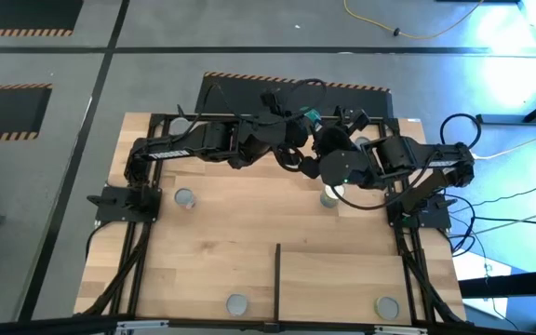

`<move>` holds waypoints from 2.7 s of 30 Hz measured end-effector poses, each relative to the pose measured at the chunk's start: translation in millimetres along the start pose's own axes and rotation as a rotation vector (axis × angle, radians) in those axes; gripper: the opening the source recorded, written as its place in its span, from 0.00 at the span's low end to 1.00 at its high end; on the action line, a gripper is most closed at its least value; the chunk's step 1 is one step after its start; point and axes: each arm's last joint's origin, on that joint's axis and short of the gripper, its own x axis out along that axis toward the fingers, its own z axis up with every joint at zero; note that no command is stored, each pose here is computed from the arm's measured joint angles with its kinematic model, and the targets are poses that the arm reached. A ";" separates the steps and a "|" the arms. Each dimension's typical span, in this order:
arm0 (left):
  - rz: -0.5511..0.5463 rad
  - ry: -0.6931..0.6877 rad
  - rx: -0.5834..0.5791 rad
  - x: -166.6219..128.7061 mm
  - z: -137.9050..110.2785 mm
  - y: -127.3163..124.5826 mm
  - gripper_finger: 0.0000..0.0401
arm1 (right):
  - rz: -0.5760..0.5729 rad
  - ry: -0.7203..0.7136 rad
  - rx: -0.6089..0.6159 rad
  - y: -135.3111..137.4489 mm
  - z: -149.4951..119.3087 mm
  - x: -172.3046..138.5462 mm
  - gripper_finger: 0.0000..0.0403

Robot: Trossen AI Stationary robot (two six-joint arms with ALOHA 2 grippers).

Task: Pick and place cans onto a shelf
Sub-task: Put the canned tuna on the shelf

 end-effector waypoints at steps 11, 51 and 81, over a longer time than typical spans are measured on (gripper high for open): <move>-0.028 -0.029 0.085 0.2 1.0 -0.1 0.00 | -0.037 -0.010 -0.024 -0.6 0.2 0.1 0.23; -0.099 -0.076 0.189 -6.9 4.5 -8.3 0.00 | 0.023 0.041 0.077 -1.3 -4.8 1.2 0.20; -0.044 -0.064 0.191 -13.0 8.2 -7.4 0.11 | 0.038 0.048 0.049 -0.5 -5.2 1.7 0.03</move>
